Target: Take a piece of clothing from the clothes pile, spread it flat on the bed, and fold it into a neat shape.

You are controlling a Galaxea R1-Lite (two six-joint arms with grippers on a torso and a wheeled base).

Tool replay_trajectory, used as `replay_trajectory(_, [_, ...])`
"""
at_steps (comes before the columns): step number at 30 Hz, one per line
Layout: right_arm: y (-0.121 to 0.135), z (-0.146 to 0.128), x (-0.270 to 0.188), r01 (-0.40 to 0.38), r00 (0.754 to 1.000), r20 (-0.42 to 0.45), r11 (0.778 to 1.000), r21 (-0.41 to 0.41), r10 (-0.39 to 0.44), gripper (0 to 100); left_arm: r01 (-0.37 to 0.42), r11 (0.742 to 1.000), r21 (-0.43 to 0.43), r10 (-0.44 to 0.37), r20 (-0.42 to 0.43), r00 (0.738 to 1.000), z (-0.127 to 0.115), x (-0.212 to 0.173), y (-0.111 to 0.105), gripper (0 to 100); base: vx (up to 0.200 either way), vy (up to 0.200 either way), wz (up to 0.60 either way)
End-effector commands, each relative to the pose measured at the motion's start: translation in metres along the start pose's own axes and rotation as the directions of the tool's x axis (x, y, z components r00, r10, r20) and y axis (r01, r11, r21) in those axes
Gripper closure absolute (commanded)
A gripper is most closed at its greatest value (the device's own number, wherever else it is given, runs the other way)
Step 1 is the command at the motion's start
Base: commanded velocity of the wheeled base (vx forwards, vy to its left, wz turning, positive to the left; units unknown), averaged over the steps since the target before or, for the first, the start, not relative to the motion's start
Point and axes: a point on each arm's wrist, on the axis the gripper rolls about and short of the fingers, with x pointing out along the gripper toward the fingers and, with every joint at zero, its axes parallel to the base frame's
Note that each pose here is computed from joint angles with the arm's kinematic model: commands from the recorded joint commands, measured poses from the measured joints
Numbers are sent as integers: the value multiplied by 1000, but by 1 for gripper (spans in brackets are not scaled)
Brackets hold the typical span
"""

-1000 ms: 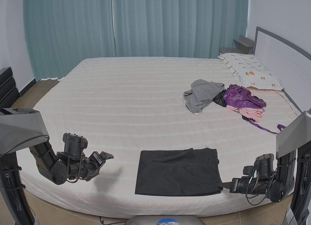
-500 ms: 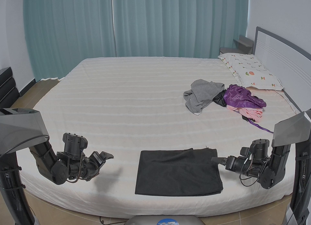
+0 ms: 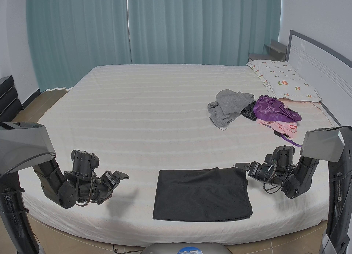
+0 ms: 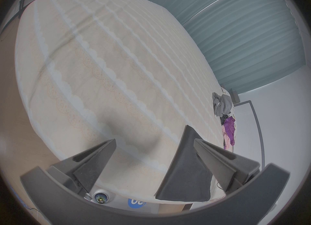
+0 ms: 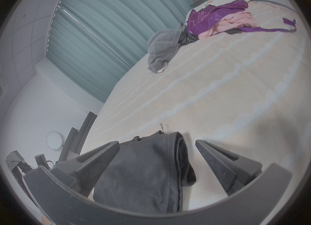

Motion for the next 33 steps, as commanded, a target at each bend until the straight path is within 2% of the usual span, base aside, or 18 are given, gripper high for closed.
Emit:
replay_trajectory(1, [-4,-1,9,5,1000,-7,1000,2,-5,0,-1,1000,-1,1,-1,1000,0,0,0,0,0,0,0])
replay_trajectory(2, [-5,-1,12,12,1000,-15,1000,5,-12,100,-1,1000,-1,1,-1,1000,0,0,0,0,0,0,0])
replay_trajectory(11, [-10,10,11,44,998,34,999,19,-44,100,-1,1000,-1,1,-1,1000,0,0,0,0,0,0,0])
replay_trajectory(31, [-21,11,8,71,997,35,997,37,-72,100,-3,1000,-1,3,2,1000,0,0,0,0,0,0,0])
replay_trajectory(32, [-20,11,8,71,997,33,997,37,-72,0,-4,1000,-1,4,1,1000,0,0,1,0,0,0,0])
replay_trajectory(33, [-20,10,8,73,997,28,997,37,-74,0,-4,1000,-1,4,1,1000,0,0,1,0,0,0,0])
